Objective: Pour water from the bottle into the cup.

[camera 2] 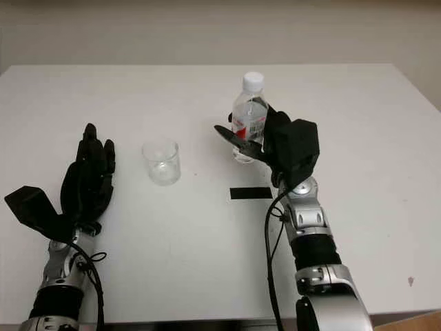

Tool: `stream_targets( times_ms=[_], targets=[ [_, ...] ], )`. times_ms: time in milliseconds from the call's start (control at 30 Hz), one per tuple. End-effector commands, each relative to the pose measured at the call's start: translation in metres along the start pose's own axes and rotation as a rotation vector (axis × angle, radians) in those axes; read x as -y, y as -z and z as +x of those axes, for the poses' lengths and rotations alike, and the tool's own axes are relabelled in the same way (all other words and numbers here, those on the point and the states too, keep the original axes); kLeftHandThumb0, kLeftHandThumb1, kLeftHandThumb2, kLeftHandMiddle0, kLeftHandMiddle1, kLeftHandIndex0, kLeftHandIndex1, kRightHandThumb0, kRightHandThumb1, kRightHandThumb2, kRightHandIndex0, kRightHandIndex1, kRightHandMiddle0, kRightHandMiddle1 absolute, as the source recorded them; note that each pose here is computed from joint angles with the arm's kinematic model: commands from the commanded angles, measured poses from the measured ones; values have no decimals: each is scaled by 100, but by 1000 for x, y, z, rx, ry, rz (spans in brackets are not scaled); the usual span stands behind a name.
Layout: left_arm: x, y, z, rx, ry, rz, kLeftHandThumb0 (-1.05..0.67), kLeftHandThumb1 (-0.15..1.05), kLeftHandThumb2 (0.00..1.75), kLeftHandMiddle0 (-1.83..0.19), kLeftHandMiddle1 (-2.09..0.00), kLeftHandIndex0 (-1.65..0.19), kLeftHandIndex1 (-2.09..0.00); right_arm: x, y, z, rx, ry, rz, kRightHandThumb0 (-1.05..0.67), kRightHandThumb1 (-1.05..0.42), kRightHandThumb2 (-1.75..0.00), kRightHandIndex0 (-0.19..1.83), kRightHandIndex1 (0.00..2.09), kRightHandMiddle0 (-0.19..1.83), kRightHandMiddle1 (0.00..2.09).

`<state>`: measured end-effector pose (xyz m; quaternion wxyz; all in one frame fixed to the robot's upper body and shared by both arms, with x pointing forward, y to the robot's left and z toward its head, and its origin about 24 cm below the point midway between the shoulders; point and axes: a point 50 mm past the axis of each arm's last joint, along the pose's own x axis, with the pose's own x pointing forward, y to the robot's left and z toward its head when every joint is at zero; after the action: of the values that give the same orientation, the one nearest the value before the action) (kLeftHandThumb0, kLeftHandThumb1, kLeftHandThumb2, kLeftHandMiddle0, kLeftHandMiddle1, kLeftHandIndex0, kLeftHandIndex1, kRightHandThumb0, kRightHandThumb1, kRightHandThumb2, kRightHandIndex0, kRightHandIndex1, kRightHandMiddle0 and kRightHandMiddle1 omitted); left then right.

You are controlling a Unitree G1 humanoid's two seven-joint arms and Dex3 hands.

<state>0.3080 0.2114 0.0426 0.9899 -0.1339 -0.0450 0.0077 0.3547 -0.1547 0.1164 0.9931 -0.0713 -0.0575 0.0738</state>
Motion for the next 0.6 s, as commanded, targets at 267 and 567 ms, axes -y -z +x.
stream_targets(
  times_ms=[267, 567],
  targets=[
    [-5, 18, -15, -77, -25, -13, -69, 105, 57, 15, -6, 19, -4, 0, -1, -8, 0, -14, -23, -35, -105, -35, 139, 209, 87, 209],
    [-8, 16, -18, -77, -25, -9, -68, 105, 57, 15, -5, 19, -5, -6, 13, -13, -56, -22, 19, -36, -105, -36, 134, 209, 84, 209]
  ],
)
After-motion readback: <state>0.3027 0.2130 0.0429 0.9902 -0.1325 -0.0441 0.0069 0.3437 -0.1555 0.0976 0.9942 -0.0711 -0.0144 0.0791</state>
